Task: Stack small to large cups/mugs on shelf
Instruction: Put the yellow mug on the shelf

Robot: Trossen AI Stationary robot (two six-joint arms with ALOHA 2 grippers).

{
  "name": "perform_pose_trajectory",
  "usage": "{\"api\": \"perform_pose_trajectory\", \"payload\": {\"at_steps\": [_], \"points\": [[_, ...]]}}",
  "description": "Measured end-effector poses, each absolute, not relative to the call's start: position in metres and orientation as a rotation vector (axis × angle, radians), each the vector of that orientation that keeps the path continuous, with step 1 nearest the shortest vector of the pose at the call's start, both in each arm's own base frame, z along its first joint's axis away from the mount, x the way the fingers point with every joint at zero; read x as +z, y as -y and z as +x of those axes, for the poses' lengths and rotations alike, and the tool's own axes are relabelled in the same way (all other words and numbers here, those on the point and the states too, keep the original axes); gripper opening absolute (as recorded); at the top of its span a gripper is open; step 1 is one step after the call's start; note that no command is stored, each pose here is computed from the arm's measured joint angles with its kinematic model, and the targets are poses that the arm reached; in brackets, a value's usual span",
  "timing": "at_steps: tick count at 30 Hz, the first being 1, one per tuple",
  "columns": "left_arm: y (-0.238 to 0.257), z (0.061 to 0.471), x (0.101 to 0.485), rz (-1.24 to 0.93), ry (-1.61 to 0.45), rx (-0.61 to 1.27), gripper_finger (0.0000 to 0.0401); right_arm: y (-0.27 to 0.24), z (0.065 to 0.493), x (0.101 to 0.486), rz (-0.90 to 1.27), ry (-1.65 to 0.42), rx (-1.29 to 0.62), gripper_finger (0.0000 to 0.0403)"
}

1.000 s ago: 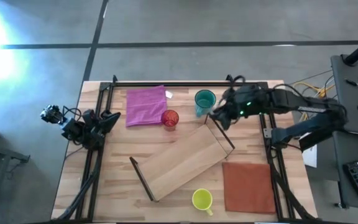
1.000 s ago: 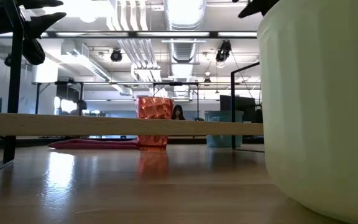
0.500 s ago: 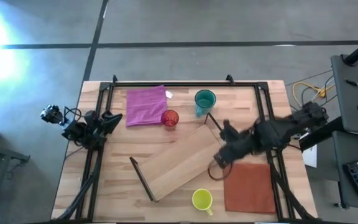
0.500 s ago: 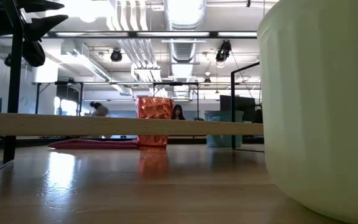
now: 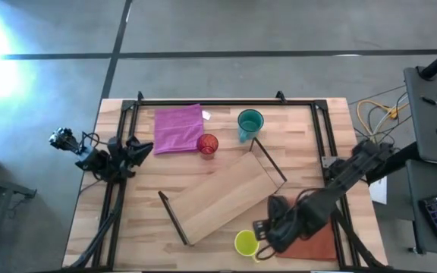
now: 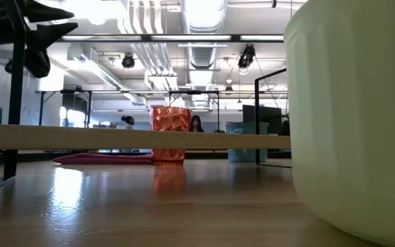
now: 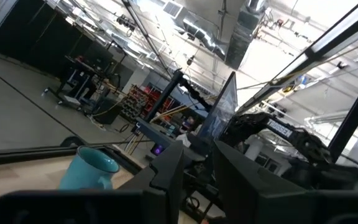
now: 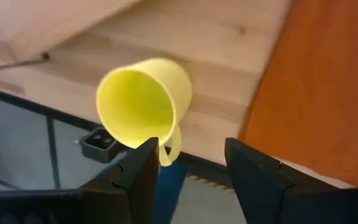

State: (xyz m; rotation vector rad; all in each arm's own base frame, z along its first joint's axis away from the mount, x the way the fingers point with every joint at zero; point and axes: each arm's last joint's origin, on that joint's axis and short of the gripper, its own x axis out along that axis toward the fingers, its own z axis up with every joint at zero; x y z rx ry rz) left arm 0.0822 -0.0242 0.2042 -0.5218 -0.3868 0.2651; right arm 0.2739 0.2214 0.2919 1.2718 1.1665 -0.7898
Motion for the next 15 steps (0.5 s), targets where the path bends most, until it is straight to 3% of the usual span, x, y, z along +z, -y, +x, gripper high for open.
{"api": "perform_pose_trajectory", "payload": {"at_steps": [15], "points": [[0.024,0.083,0.203,-0.513,0.375,0.267,0.0073,-0.242,0.307,0.241,1.252,-1.229,-0.777,0.0178]]}}
